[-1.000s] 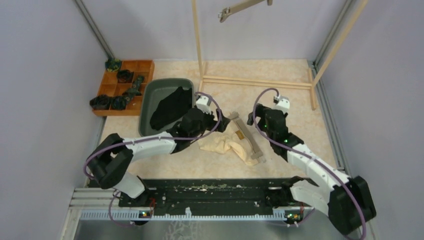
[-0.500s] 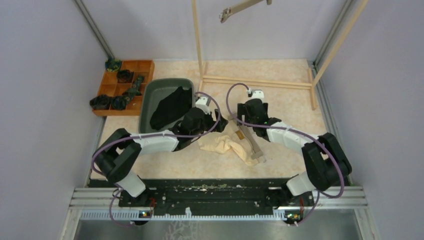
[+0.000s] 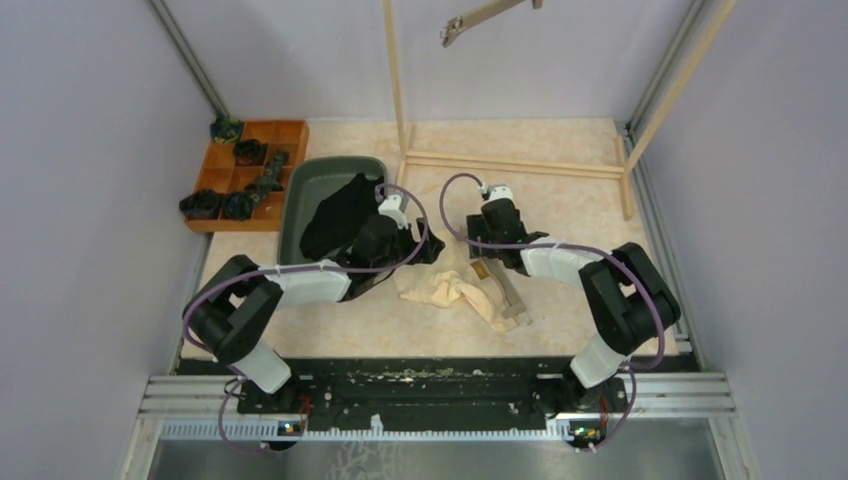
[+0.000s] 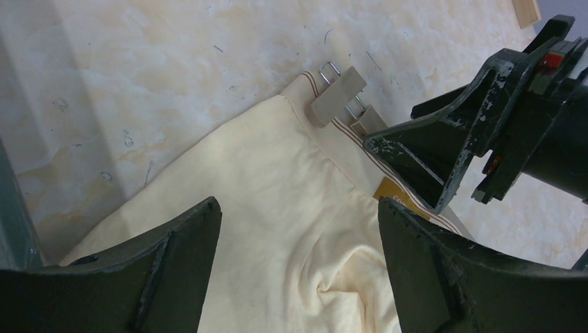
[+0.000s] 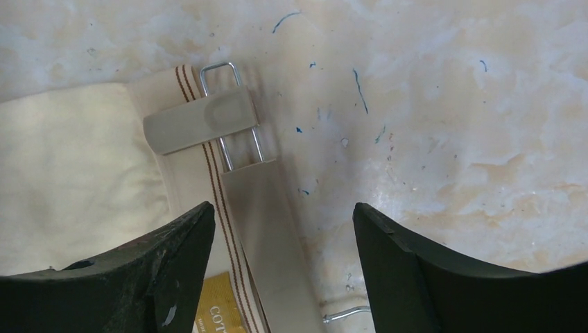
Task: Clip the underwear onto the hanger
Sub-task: Open the clamp at the hanger.
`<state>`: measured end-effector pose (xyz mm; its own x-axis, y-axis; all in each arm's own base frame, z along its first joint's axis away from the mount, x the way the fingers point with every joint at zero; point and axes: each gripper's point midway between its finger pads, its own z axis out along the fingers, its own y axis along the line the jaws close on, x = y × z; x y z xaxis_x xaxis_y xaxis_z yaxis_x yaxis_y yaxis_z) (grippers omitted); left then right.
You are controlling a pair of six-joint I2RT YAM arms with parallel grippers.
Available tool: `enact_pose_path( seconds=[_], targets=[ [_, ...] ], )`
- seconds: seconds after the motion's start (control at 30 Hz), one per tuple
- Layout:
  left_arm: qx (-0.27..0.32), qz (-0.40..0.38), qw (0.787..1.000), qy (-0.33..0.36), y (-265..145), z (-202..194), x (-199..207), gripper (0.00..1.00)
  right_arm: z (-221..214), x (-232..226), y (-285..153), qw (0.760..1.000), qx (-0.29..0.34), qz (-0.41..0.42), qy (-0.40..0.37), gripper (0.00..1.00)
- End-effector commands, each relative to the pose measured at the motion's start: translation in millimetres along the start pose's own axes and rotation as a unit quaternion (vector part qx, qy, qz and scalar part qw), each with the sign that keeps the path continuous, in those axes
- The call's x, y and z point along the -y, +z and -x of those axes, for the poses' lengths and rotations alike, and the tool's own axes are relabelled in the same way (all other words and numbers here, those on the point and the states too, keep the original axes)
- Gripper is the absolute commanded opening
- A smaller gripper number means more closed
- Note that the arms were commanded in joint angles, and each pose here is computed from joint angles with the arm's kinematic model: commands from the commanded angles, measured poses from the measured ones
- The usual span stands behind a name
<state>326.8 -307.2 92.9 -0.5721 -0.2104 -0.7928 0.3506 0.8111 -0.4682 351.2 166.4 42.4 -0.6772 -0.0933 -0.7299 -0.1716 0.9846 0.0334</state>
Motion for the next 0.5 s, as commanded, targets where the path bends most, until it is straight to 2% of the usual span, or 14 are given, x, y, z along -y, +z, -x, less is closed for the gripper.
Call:
enact_pose_path(
  seconds=[0.0,0.17,0.47],
  targets=[
    [0.014,-0.020,1.000,-0.012,-3,10,6,0.88,25,-13,5,0.999,0.031,0.019,0.000,0.72],
    [0.015,-0.023,1.000,-0.015,-4,11,4,0.88,16,-11,7,1.000,0.024,0.015,0.006,0.64],
    [0.014,-0.027,0.999,-0.019,-4,10,5,0.88,3,-8,0,1.000,0.018,0.018,0.014,0.58]
  ],
)
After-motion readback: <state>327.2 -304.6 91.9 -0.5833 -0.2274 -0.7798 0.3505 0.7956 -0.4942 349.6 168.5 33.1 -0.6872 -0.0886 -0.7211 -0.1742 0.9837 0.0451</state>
